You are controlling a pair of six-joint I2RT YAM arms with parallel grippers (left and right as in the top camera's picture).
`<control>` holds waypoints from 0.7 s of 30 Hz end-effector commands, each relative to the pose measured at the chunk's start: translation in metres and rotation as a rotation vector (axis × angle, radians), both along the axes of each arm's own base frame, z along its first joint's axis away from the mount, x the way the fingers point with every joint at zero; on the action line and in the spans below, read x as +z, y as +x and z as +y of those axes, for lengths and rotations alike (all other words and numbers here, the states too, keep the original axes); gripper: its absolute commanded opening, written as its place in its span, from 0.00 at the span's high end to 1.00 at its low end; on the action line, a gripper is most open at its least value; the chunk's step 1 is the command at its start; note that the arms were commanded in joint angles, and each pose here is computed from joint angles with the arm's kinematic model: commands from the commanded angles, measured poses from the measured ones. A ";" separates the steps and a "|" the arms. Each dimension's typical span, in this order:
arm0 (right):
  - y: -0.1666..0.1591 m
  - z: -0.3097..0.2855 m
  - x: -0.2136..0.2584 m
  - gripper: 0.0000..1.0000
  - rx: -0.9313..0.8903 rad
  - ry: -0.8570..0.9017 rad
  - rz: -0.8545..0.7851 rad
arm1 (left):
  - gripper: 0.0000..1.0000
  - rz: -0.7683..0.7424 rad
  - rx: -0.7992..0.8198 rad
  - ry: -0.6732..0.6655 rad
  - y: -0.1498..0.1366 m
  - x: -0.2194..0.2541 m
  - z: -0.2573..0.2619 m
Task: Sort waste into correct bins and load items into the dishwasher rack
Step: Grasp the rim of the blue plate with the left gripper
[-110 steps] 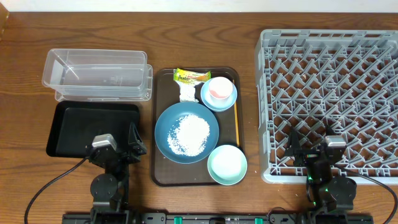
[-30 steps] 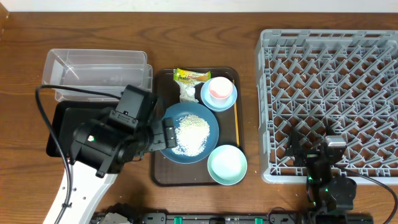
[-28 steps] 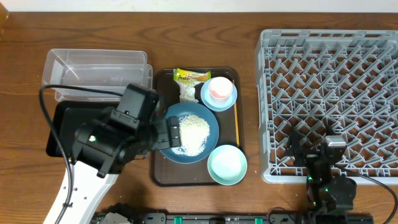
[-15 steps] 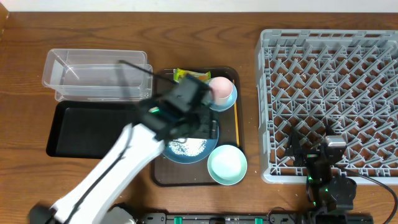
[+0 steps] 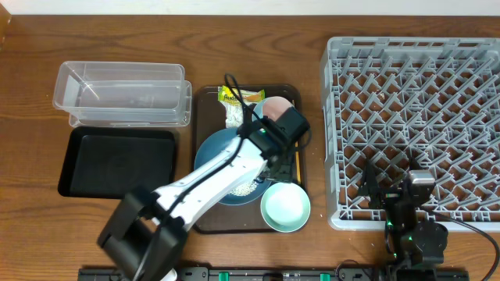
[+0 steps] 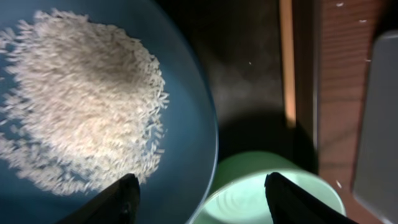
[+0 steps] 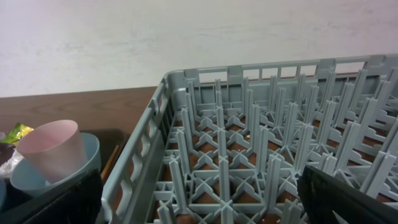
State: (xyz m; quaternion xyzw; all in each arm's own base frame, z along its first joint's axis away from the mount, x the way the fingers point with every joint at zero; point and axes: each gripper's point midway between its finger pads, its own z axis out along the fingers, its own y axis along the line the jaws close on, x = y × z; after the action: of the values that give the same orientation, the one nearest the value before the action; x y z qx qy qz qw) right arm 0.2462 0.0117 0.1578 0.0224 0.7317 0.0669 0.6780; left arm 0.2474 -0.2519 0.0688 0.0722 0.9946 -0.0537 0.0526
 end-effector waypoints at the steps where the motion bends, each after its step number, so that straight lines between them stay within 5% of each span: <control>1: 0.000 -0.003 -0.001 0.01 -0.013 -0.009 0.002 | 0.36 0.008 0.060 0.044 0.002 -0.016 0.004; 21: 0.000 -0.003 -0.001 0.01 -0.013 -0.009 0.002 | 0.48 -0.059 0.154 0.099 0.019 -0.034 0.010</control>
State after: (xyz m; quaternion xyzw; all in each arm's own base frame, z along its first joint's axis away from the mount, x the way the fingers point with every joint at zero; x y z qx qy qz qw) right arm 0.2462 0.0117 0.1578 0.0226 0.7317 0.0670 0.6780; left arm 0.2688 -0.2504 0.0454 0.0109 0.9961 -0.0191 0.0850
